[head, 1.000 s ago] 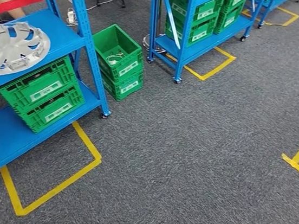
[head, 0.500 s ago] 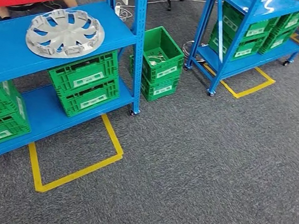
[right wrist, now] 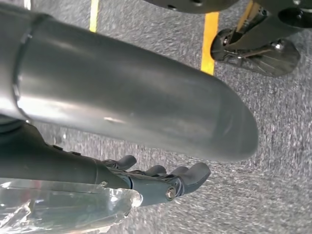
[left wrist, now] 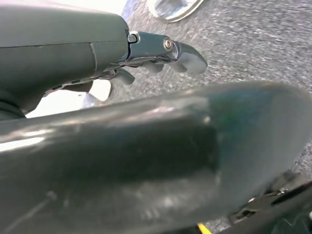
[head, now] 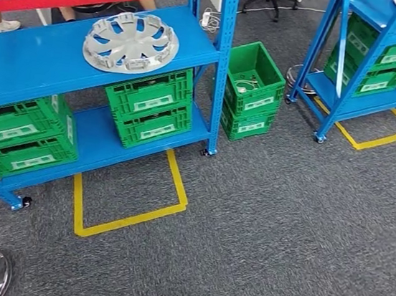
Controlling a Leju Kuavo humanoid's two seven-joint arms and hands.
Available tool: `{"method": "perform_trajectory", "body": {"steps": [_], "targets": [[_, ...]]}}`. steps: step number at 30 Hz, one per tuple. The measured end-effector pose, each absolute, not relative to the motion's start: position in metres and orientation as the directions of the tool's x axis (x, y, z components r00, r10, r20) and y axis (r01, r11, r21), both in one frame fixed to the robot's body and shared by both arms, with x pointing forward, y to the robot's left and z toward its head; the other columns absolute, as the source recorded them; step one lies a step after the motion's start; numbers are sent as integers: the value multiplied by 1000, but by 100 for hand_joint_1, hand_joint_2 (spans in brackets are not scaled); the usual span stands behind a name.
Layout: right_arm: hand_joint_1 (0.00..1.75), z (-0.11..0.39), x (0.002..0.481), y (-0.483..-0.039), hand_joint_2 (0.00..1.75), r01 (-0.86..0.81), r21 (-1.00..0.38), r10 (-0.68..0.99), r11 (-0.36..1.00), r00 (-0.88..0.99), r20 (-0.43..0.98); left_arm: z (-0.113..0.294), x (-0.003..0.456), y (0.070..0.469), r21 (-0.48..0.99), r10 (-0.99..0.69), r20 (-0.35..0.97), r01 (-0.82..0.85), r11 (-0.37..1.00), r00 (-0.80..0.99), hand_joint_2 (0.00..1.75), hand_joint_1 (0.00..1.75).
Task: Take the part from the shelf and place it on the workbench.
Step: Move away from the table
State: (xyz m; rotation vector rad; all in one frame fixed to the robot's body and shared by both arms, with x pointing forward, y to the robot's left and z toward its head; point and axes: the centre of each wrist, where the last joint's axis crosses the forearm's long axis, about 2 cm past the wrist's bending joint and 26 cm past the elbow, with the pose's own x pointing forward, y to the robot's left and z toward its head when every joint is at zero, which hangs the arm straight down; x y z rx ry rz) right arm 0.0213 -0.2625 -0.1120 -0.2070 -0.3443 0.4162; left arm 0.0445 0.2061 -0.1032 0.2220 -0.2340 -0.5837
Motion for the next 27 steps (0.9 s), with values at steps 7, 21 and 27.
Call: {"method": "perform_trajectory", "body": {"steps": [7, 21, 27], "targets": [[0, -112, 22, -262, 0, -358, -267, 428, 895, 857, 286, -103, 45, 206, 263, -542, 158, 494, 829, 825, 0, 0], [0, -112, 22, -263, 0, -356, -268, 427, 895, 858, 285, -103, 43, 205, 226, -456, 150, 418, 880, 878, 0, 0], [0, -112, 25, -263, 0, -357, -268, 428, 895, 856, 290, -104, 40, 206, 203, -404, 105, 378, 903, 909, 0, 0]]}}
